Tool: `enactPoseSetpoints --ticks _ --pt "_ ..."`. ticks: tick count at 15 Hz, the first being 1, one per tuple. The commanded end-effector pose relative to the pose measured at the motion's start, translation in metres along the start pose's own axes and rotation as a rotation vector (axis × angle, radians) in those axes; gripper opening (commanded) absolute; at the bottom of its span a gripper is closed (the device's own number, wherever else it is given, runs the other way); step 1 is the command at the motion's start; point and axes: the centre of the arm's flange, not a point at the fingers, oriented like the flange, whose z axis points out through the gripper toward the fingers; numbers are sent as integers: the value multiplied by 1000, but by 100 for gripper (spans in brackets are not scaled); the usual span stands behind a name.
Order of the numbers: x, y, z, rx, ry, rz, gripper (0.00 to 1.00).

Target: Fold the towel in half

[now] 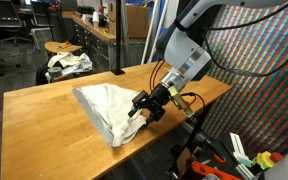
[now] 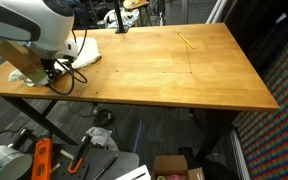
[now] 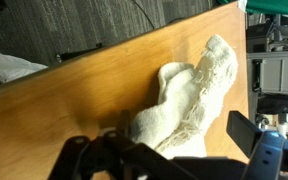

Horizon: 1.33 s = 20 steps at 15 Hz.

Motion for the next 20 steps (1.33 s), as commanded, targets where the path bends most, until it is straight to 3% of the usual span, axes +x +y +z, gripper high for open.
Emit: enactPoseSetpoints --ticks 1,8,9,10,15,20 --pt "6 4 -6 -12 21 -22 100" --pt "6 13 -12 -53 0 -42 100" --pt "6 14 -12 -54 -6 -42 78" --pt "5 15 -12 -58 -12 -44 75" --pt "5 21 -10 -67 -38 -41 33" --pt "11 27 -14 -90 -37 -37 0"
